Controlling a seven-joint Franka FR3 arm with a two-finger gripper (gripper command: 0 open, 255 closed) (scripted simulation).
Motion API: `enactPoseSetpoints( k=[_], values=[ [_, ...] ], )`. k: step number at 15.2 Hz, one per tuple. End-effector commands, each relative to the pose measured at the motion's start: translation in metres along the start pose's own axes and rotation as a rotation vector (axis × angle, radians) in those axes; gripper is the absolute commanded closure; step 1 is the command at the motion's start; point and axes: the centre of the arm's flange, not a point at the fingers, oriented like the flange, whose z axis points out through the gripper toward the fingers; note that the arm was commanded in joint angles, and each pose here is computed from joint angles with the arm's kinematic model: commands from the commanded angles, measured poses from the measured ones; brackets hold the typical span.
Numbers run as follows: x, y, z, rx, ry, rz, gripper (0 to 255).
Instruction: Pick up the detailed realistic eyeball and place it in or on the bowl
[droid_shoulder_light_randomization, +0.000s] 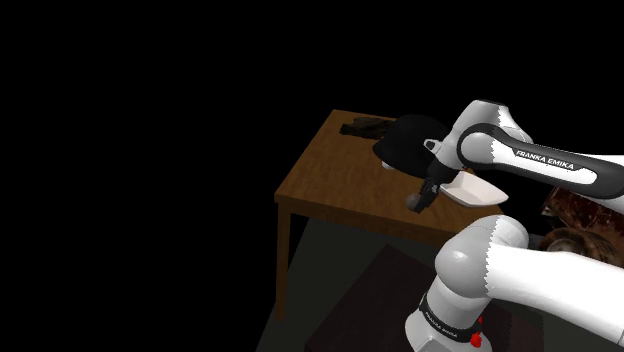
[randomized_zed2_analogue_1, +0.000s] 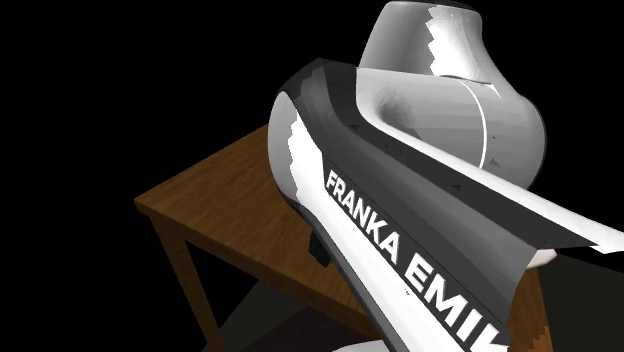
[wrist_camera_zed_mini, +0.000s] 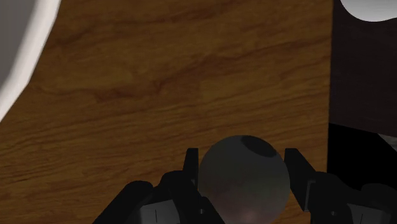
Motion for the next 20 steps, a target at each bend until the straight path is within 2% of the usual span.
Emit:
enactPoseSetpoints(
  k=[1,8,20],
  values=[
    [0.0,0.0,0.0,0.0,0.0,0.0,255],
    [0.0,0.0,0.0,0.0,0.0,0.0,255],
    [0.014,-0.001,-0.062,0.0,0.0,0.0,255]
  ],
)
